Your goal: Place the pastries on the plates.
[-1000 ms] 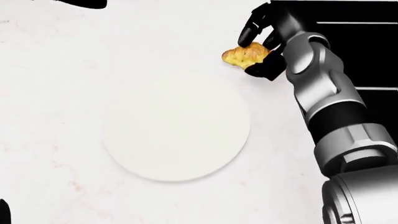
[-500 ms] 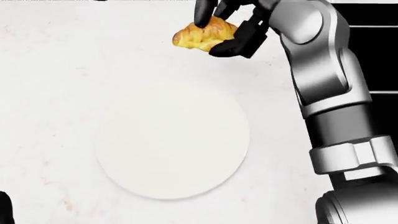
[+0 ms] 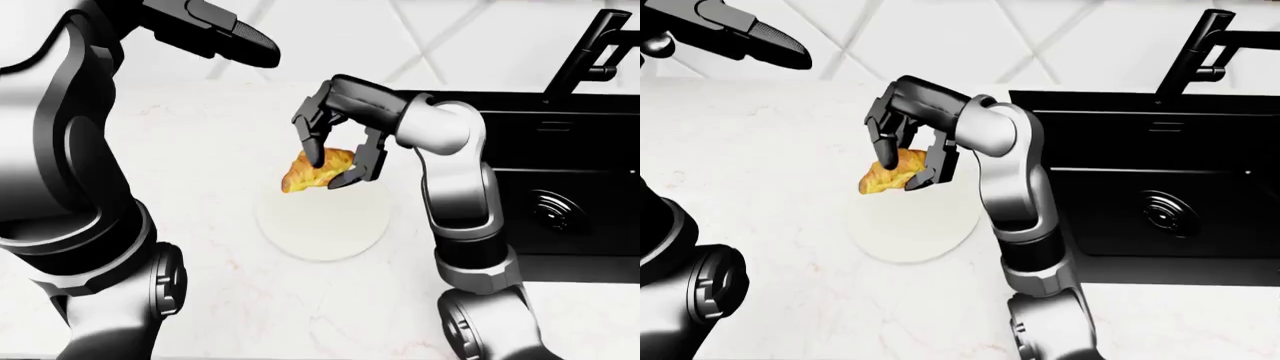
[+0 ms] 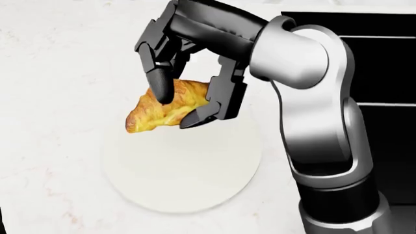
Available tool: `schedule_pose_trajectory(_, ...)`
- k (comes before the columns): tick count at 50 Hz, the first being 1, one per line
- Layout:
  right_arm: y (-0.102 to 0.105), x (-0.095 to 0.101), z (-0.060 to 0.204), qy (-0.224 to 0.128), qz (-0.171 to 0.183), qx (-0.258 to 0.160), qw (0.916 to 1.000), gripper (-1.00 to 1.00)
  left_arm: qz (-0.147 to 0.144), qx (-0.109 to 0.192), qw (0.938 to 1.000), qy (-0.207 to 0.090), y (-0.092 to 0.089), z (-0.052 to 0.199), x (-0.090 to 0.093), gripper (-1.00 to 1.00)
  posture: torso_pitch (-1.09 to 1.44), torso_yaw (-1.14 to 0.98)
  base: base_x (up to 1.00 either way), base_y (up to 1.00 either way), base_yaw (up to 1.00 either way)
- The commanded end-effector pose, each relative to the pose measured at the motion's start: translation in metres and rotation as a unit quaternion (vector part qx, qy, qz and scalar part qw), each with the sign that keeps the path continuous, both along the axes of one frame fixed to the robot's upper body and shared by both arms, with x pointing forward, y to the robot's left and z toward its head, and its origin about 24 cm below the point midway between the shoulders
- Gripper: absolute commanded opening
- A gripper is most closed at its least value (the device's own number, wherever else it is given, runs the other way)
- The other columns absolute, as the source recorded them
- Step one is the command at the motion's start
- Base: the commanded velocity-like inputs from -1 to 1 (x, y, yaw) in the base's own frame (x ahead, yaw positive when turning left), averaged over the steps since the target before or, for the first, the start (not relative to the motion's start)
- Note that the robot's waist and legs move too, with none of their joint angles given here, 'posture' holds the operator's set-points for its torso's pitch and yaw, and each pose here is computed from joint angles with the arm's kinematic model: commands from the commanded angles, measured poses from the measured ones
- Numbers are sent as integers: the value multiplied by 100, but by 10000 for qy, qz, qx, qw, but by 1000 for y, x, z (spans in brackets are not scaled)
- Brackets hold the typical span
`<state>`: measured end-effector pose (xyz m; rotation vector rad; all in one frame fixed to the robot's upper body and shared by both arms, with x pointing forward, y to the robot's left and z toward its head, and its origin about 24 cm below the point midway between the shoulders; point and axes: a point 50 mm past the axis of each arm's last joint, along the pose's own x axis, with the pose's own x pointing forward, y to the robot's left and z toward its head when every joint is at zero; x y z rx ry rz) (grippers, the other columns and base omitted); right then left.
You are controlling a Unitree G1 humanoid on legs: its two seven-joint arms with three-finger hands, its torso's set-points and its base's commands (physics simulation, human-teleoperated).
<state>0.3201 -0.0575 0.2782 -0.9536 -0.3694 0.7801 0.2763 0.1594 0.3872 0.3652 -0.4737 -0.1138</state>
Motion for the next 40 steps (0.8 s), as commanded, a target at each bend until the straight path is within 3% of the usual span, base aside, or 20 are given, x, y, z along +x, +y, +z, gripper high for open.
schedule_pose_trajectory(1,-1,-5,1,-76,38,73,9999,-52,37,-15,9993,-366,1,13,-8,100,0,0,0,0,0)
schedule_pose_trajectory(7,4,-8,-7,31,145,-57,9999,-43,49,-30,9992,-388,3,16,-9,100,0,0,0,0,0)
schedule_pose_trajectory(11,5,-9,-10,70,198,-124,9997,-18,42,-23,9992,-400,2,17,-9,100,0,0,0,0,0)
schedule_pose_trajectory(21,2,-14,-14,173,254,-255,9992,15,43,-20,9991,-418,1,18,-10,100,0,0,0,0,0)
schedule_pose_trajectory(40,-8,-34,27,-15,277,-164,9995,19,24,-22,9991,-431,-1,20,-11,100,0,0,0,0,0)
